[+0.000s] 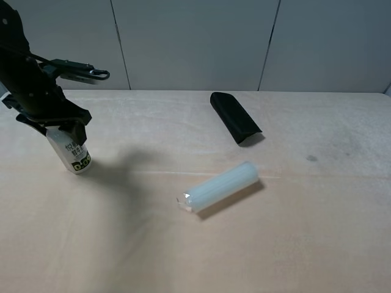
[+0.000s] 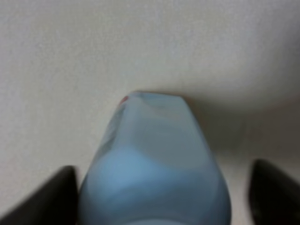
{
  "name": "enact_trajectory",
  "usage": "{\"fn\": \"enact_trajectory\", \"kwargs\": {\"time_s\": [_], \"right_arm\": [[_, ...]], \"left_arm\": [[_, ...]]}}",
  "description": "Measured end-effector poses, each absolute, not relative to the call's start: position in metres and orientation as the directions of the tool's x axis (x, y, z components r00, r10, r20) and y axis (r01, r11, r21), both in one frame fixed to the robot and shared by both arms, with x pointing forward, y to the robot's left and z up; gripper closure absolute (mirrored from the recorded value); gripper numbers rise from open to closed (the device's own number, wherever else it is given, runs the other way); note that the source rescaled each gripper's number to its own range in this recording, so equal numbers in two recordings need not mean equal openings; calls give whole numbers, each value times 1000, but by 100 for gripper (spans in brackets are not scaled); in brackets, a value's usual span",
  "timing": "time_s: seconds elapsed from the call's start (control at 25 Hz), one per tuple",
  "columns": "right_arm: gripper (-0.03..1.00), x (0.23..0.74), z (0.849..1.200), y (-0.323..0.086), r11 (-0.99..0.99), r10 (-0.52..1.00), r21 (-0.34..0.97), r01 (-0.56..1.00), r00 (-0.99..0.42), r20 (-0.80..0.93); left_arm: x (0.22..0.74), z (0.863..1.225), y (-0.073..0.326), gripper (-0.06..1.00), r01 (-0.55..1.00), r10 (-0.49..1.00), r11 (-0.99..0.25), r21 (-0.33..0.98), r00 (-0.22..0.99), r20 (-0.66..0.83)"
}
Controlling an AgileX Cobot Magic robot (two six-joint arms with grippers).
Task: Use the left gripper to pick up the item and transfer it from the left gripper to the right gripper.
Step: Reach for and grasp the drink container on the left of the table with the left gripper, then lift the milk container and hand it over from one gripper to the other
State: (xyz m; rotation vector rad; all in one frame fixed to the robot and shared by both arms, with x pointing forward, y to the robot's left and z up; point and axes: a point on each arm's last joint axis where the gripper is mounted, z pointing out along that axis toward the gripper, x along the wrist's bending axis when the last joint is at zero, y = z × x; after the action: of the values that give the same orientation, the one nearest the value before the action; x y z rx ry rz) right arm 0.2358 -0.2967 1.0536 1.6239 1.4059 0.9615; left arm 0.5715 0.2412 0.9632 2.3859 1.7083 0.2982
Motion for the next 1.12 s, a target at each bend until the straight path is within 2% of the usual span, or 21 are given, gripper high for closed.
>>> {"fn": "enact_trajectory", "kwargs": {"time_s": [0.04, 0.6, 0.92, 1.12], "right_arm": [[-3, 236, 1054, -297, -96, 993, 906, 413, 107, 57], [-3, 236, 1054, -297, -96, 993, 906, 413, 107, 57], [-3, 236, 1054, -297, -96, 993, 906, 413, 107, 57], [-3, 236, 1054, -297, -96, 993, 906, 413, 107, 57]], "left_arm": [[572, 963, 241, 92, 908, 947, -319, 270, 316, 54], [573, 965, 242, 92, 906, 945, -326, 270, 322, 62], [583, 999, 241, 92, 920, 945, -326, 216, 320, 64], [586, 1016, 241, 92, 942, 960, -281, 186, 276, 53]]}}
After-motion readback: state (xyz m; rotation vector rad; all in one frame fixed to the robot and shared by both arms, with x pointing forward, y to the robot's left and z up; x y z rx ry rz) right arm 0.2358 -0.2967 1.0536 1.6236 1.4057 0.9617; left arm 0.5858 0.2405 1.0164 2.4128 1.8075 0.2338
